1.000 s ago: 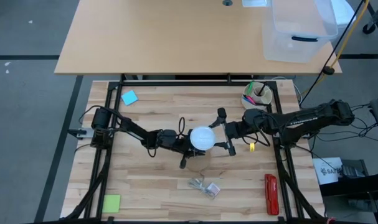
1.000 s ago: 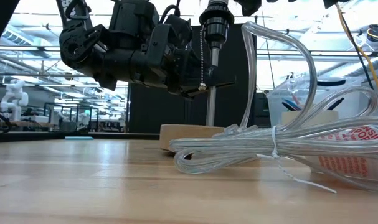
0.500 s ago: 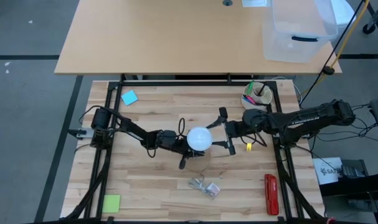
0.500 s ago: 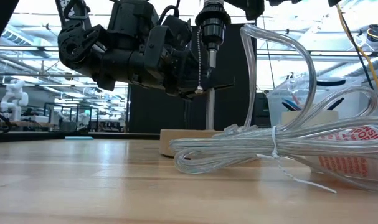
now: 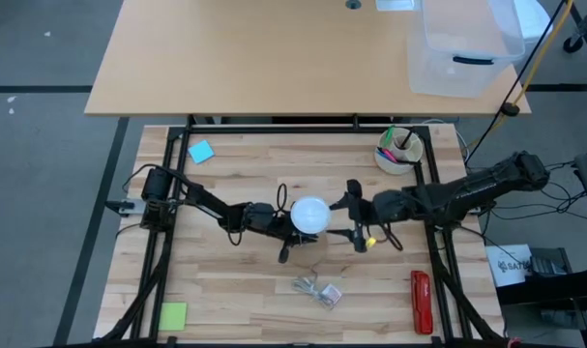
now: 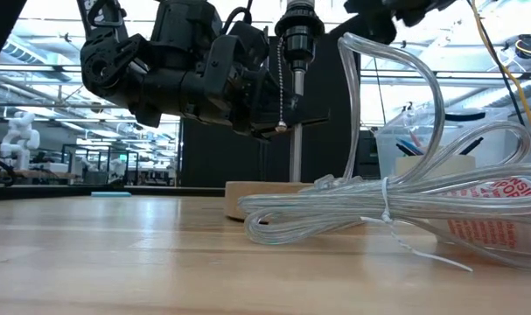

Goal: Screw lightbulb
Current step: Remove the lightbulb from the lamp

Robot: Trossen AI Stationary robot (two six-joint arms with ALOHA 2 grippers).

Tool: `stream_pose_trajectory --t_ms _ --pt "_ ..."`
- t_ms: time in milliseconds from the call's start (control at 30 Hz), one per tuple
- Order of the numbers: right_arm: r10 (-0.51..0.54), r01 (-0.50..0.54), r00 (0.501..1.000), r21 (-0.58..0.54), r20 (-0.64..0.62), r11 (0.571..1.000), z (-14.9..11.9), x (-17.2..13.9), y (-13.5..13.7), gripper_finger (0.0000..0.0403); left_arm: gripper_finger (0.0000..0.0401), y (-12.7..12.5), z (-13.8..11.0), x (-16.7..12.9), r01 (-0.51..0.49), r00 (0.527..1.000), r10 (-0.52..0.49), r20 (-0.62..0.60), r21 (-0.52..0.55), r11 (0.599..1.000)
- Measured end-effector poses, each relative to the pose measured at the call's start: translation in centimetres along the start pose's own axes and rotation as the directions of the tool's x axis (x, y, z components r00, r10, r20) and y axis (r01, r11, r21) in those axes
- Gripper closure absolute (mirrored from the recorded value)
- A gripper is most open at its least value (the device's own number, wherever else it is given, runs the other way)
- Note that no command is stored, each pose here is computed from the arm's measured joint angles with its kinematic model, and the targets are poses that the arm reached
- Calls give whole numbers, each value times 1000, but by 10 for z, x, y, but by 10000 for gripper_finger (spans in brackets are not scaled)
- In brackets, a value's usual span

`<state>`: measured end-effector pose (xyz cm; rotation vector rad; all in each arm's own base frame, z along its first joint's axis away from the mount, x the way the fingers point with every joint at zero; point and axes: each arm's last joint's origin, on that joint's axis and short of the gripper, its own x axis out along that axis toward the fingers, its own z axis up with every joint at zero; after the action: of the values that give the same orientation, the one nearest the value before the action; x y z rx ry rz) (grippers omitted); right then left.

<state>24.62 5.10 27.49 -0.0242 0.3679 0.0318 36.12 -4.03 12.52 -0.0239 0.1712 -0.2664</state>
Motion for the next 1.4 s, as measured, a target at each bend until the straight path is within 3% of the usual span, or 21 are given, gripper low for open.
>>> stream_pose_trajectory --t_ms 267,400,533,700,833,1200,1400 --pt "-162 162 986 2 22 987 -11 1 48 132 373 1 0 0 -49 999 49 4 -4 999" --pt "-277 276 959 25 58 961 -20 13 67 150 373 2 1 0 -93 996 93 9 -7 996" --pt "-328 320 936 82 128 944 -26 30 84 162 373 3 1 0 -142 990 142 11 -7 990" --pt "-460 453 864 84 205 888 -36 48 98 169 373 5 1 0 -219 976 219 12 -4 976" --pt "-547 529 800 141 244 837 -37 53 100 169 373 6 1 0 -256 967 256 13 -5 967" --pt "-629 600 726 189 279 777 -28 63 80 121 373 9 2 -1 -323 946 323 23 -10 946" --pt "-571 521 758 235 316 821 -22 70 65 109 373 10 2 -2 -357 934 357 26 -15 934"
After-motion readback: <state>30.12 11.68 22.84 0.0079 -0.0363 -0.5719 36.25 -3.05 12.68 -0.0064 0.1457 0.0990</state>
